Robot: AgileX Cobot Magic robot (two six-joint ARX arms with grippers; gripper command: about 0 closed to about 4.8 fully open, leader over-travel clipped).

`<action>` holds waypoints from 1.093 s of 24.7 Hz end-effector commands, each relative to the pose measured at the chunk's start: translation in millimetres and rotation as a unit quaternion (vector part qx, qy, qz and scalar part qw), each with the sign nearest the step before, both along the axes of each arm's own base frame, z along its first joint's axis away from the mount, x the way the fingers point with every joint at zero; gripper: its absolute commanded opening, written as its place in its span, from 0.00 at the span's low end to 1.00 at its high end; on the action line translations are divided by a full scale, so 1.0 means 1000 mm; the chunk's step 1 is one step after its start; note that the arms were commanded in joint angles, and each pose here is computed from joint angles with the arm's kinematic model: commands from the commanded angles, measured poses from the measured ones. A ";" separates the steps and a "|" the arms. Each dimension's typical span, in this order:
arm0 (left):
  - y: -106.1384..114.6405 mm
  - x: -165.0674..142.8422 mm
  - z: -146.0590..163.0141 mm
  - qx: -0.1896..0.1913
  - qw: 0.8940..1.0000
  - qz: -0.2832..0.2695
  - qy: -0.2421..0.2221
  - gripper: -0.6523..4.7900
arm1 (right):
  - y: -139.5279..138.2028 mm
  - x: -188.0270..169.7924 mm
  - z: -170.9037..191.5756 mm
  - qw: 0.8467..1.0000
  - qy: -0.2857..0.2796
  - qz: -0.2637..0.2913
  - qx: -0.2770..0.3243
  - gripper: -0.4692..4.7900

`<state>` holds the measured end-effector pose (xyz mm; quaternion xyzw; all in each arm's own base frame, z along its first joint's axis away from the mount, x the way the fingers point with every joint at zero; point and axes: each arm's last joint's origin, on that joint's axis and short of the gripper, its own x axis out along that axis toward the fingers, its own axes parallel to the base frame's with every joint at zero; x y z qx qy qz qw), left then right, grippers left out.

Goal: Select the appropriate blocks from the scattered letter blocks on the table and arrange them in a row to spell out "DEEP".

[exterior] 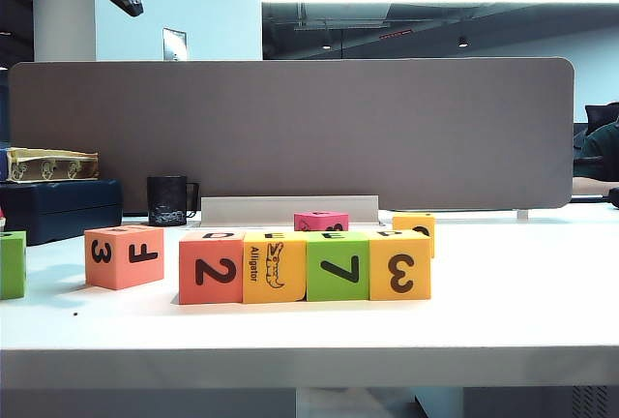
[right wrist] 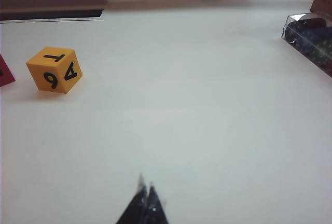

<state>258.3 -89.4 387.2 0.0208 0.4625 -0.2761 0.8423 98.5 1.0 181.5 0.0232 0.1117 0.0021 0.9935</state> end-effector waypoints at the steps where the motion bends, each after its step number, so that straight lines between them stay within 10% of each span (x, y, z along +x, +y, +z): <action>1: 0.000 -0.001 0.002 -0.003 1.000 -0.001 -0.005 0.11 | 0.000 -0.002 -0.006 1.000 -0.015 -0.004 0.007 0.09; 27: -0.001 0.002 0.003 -0.009 1.000 -0.001 -0.024 0.11 | -0.009 -0.003 -0.035 0.997 -0.018 -0.069 0.008 0.09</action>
